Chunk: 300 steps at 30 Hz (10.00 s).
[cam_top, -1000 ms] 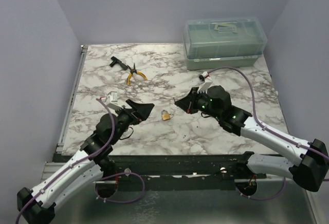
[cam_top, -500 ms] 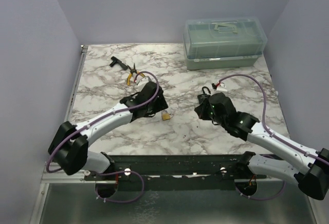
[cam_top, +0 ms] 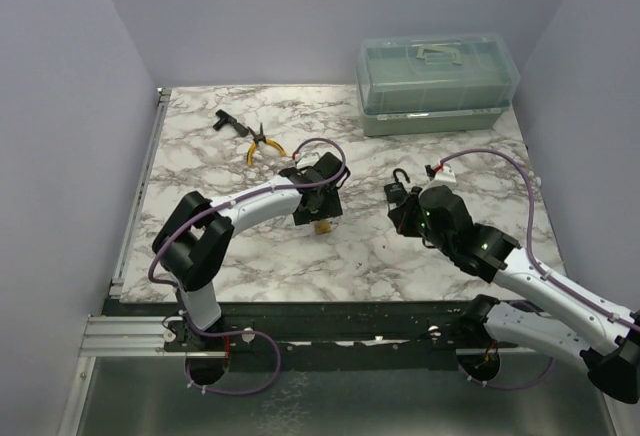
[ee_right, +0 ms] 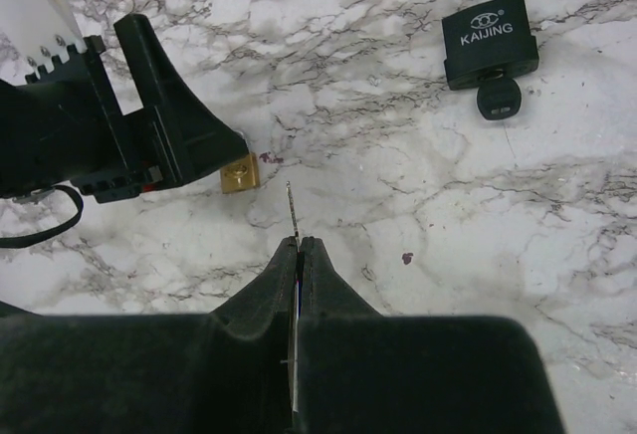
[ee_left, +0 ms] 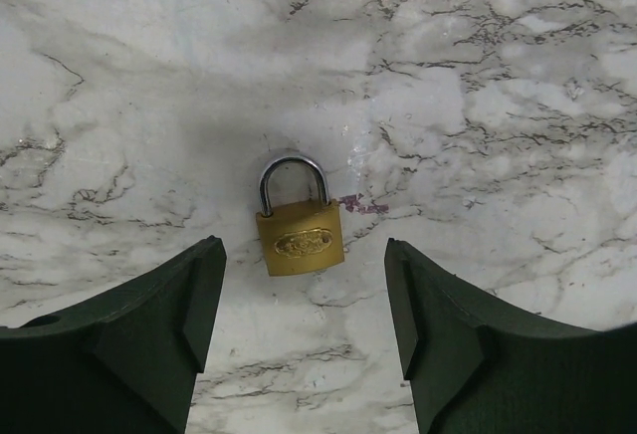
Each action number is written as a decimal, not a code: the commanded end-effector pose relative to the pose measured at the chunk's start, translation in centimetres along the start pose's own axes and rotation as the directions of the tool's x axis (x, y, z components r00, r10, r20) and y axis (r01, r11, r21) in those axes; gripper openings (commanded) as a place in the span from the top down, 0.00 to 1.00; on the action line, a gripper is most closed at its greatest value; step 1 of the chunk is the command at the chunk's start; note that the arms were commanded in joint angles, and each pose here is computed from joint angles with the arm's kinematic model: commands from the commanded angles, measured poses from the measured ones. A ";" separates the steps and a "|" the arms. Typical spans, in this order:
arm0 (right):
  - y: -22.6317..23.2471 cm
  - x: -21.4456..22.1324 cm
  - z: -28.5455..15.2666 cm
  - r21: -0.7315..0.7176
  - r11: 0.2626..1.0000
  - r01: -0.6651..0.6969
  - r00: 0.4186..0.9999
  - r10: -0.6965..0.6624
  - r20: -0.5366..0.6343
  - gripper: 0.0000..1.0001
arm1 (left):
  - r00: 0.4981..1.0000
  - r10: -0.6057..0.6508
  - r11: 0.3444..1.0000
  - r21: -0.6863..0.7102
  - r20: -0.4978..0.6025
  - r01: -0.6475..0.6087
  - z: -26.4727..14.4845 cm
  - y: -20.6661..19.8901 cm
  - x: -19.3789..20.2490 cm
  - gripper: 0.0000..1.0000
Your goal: Unlock with the key
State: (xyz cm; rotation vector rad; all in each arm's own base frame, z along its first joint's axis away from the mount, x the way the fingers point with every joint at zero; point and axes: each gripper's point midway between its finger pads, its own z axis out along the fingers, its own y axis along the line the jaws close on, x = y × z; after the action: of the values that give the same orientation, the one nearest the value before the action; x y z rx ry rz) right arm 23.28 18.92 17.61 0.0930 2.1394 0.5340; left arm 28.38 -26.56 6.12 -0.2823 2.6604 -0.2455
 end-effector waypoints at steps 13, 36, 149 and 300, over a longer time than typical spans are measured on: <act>-1.0 1.0 -0.1 0.011 1.000 0.000 1.000 0.000 -0.012 1.00 | 0.992 0.043 0.996 -0.073 -0.119 -0.052 2.1 0.0 2.7 0.34; -0.5 1.3 -0.6 -0.039 0.999 0.008 1.000 -0.009 -0.021 1.00 | 0.991 0.060 0.970 -0.227 -0.119 -0.086 5.0 1.4 3.2 0.52; 10.9 2.0 6.6 -0.341 0.937 0.077 0.985 -0.125 -0.122 1.00 | 0.811 -0.577 0.580 0.647 -0.102 0.494 -10.6 -4.0 -4.3 1.00; 10.9 0.3 6.2 -0.305 0.948 0.086 0.989 -0.119 -0.092 0.73 | 0.827 -0.561 0.544 0.740 -0.030 0.396 -13.1 -5.3 -6.5 1.00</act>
State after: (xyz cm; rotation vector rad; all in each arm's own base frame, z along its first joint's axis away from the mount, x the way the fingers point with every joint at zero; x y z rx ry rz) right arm 26.14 30.31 18.32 -0.2170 2.1451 0.8041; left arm 28.53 -27.71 18.34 -0.7682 2.0599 -1.2437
